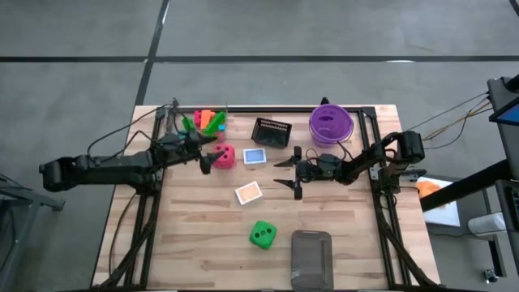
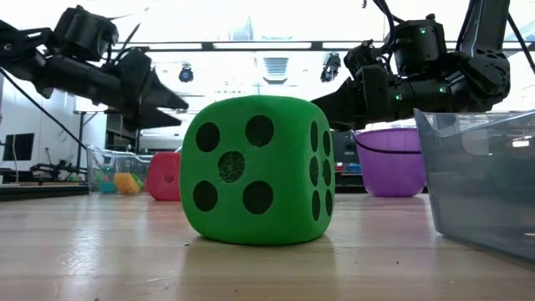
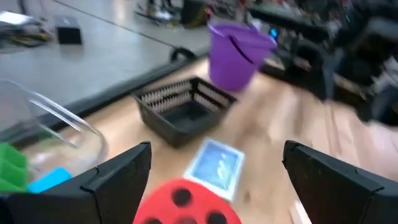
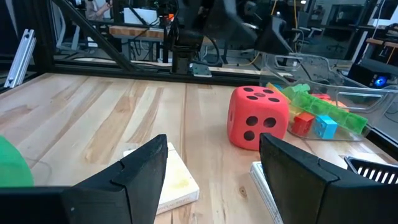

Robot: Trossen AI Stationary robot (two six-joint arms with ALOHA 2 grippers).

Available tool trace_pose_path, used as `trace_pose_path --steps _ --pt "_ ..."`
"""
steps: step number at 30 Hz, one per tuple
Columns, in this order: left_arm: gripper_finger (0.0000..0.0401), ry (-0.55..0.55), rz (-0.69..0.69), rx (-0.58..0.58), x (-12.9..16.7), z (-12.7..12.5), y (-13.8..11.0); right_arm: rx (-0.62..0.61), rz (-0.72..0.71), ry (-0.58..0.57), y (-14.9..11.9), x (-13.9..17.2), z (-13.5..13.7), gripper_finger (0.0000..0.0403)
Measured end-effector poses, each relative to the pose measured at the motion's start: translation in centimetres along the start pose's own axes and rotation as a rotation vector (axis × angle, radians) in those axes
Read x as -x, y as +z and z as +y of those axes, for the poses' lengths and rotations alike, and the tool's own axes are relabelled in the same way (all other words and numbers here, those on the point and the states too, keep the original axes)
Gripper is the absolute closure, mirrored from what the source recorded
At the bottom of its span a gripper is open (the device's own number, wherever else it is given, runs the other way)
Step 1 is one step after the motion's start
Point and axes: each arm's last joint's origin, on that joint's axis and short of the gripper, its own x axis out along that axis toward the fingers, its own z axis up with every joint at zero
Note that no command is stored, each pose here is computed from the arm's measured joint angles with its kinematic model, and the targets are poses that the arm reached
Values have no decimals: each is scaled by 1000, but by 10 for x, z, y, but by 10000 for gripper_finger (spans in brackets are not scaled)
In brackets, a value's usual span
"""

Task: Pick & Place Toys
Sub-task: Put the red dice into the black bin

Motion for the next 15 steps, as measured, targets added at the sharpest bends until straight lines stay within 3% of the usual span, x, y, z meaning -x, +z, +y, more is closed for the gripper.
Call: trace_pose_path --steps 7,15 --pt "34 -6 206 -63 -2 -11 9 0 -4 0 1 -1 0 151" --pt "34 30 297 -229 -1 -30 27 6 3 1 1 -1 0 151"
